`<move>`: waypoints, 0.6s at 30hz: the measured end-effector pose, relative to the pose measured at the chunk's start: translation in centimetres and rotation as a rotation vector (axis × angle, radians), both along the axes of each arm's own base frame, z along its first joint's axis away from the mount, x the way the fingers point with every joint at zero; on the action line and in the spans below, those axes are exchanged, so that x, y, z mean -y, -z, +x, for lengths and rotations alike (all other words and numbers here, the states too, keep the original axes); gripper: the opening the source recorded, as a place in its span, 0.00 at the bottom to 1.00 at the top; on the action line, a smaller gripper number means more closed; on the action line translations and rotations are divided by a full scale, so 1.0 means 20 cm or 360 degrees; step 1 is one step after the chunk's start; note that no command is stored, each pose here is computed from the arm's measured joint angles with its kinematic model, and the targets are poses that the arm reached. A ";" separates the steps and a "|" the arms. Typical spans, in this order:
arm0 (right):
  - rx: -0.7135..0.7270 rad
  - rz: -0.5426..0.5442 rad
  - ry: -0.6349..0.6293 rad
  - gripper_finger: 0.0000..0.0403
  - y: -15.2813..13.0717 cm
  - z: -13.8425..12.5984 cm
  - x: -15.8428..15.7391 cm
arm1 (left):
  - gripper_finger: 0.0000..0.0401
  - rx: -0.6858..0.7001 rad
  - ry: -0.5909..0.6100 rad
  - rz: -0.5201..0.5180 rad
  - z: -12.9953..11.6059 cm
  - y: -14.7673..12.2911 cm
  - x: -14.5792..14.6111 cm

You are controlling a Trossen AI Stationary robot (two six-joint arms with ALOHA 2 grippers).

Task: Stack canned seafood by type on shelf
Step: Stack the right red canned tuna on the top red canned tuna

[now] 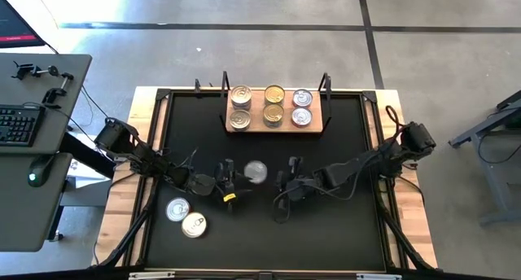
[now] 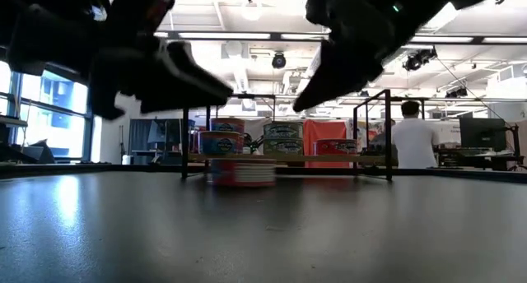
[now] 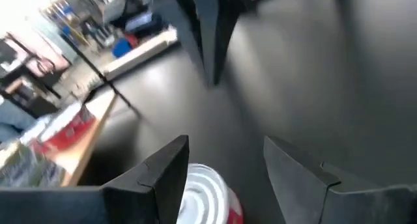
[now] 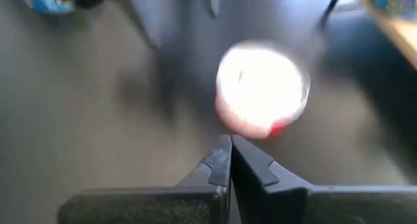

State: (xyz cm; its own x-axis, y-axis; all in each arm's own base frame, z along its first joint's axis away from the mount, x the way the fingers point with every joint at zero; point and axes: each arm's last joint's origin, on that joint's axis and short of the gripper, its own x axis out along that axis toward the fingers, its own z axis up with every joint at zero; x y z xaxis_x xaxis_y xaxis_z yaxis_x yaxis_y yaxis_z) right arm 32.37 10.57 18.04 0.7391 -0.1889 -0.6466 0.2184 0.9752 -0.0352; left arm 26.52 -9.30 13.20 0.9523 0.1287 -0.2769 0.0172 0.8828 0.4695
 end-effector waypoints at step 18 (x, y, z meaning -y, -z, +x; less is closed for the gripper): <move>0.0437 0.0173 -0.0183 0.00 0.15 -0.16 -0.14 | 0.28 -0.0177 0.0221 -0.0645 0.23 -0.11 -0.21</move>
